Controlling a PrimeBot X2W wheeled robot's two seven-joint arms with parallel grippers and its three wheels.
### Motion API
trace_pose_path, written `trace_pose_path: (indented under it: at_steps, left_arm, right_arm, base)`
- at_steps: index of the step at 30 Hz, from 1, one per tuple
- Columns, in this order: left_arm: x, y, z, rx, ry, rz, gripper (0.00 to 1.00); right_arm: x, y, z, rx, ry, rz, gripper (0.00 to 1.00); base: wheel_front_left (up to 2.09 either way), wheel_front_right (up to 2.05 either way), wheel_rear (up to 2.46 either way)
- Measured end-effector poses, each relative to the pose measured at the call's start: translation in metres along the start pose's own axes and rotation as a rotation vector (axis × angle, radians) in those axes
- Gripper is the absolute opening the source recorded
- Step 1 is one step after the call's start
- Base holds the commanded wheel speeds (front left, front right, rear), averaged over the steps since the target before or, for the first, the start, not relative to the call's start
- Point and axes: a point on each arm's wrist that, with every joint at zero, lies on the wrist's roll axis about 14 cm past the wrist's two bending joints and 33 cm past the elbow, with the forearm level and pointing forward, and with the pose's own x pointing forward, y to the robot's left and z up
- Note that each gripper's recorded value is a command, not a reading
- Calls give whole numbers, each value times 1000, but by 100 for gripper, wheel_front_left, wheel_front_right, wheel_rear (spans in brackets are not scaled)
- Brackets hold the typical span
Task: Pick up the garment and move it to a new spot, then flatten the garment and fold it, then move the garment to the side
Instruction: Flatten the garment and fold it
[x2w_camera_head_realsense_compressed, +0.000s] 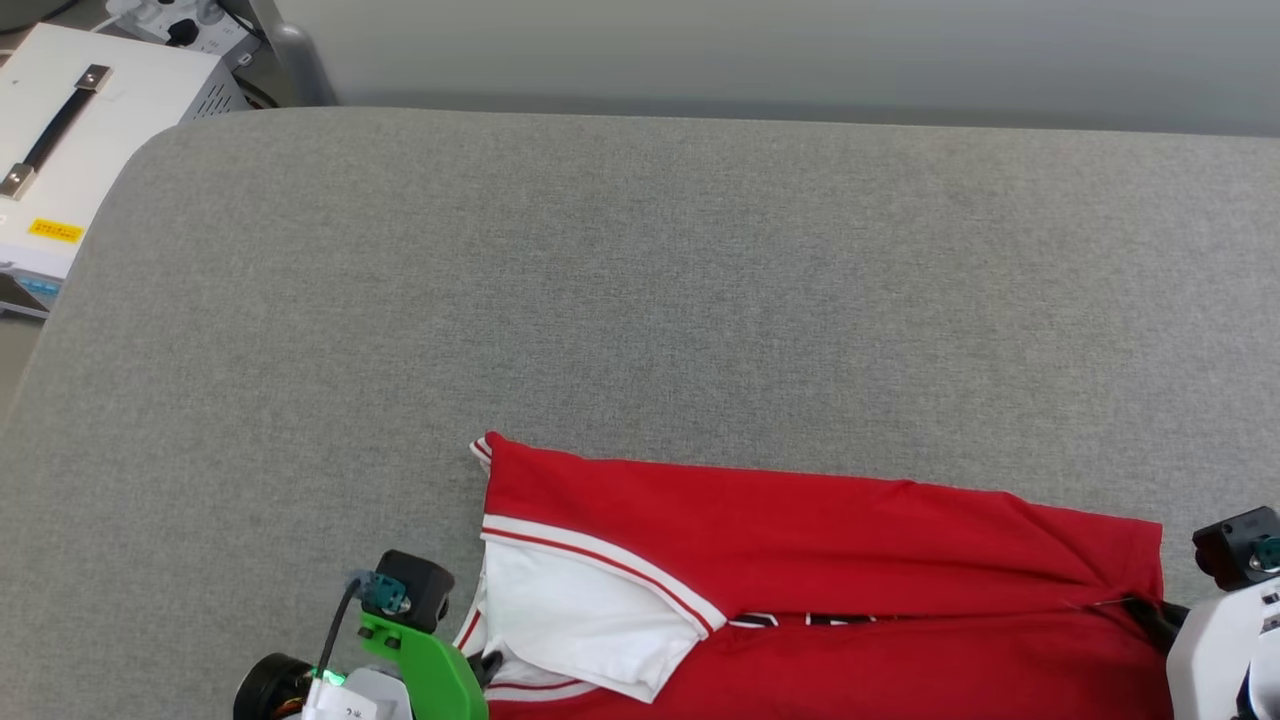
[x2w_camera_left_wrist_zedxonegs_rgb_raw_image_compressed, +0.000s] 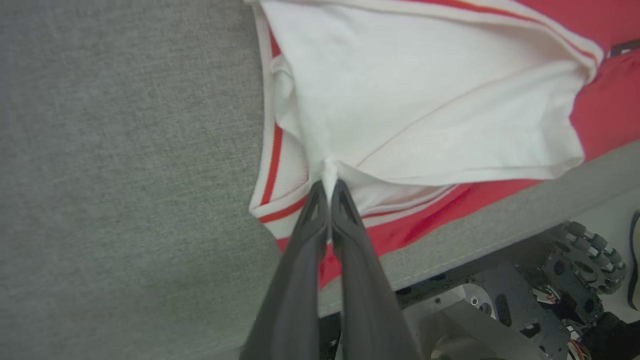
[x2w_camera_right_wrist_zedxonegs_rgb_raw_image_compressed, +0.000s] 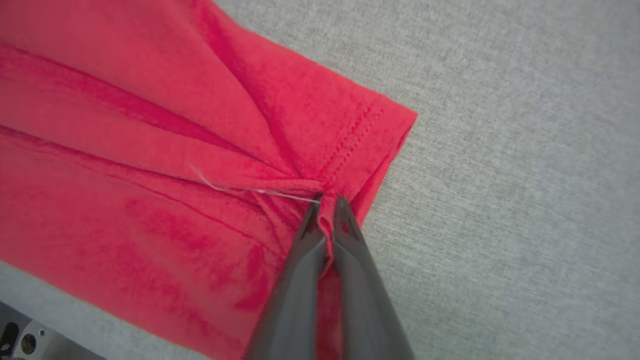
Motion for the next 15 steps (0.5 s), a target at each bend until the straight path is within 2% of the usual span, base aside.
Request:
trace_pose_path:
  at_steps: [1,2,8,15]
  left_arm:
    - [0,0,0,17,-1,1,100]
    - [1,1,-1,23,-3,4,100]
    - [-2,-2,6,23,-56,12,100]
    - [-19,-5,43,24,-245,24,100]
  right_arm:
    - [0,2,-1,-5,4,6,71]
    - [0,3,-3,-6,10,9,100]
    - [-9,-1,-4,15,2,-1,100]
    - [-26,-5,14,97,-64,-11,100]
  base:
    - [0,0,0]
    - [0,0,0]
    - [0,0,0]
    - [0,0,0]
